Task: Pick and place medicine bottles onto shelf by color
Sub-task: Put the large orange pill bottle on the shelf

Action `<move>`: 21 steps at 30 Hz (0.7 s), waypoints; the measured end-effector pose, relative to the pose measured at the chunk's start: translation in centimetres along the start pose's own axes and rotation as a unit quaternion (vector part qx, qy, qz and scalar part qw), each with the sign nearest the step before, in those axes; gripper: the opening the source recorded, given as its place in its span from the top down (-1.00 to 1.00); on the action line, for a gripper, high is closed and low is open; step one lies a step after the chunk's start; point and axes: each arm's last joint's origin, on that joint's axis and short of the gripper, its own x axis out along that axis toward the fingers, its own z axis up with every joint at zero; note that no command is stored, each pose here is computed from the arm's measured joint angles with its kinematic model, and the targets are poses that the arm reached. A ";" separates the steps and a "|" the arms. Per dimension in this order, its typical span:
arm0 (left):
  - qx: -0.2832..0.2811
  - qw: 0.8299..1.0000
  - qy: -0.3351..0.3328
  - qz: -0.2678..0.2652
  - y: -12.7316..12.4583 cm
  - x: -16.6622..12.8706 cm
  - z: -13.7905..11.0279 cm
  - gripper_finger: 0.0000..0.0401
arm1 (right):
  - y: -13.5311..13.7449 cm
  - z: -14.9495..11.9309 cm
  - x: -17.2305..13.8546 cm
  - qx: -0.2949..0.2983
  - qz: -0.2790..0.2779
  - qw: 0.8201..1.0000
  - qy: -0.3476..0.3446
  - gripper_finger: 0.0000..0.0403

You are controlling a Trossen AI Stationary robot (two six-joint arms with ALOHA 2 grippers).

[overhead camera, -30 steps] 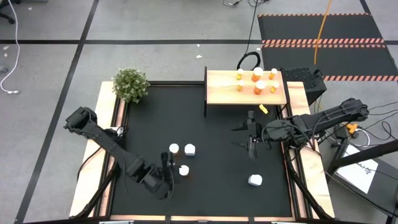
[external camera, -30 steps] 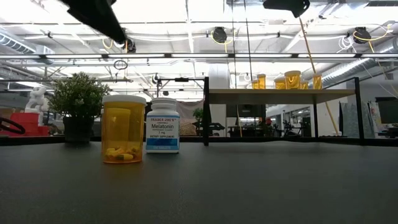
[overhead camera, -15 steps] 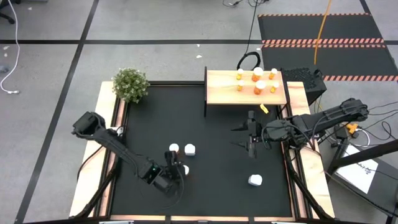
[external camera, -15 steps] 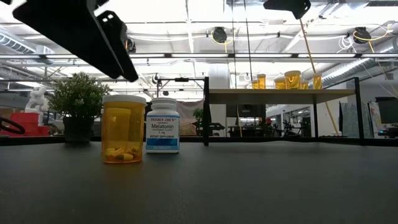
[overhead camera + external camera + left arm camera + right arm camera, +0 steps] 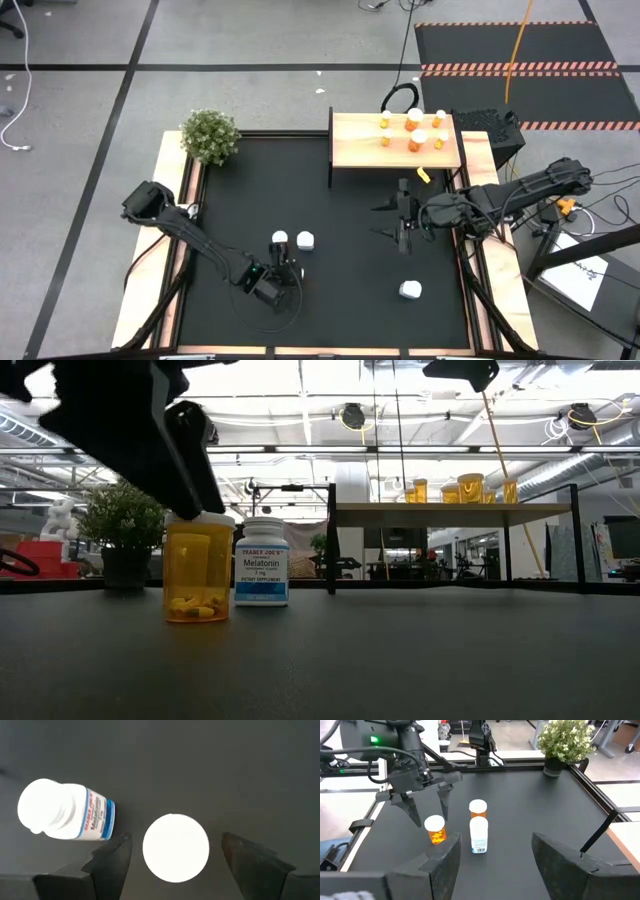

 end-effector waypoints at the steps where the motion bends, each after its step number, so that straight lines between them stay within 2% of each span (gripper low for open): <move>1: 0.002 1.000 0.003 0.001 0.0 0.1 -0.1 -0.53 | 0.0 0.0 0.0 0.000 0.000 1.000 0.001 -0.18; 7: -0.002 1.000 0.008 0.007 0.4 0.6 0.0 -0.54 | 0.0 0.0 0.1 -0.008 0.000 1.000 0.001 -0.18; 21: -0.001 1.000 0.029 -0.012 1.0 1.2 -0.2 -0.29 | 0.0 0.0 0.1 -0.007 0.000 1.000 0.000 -0.18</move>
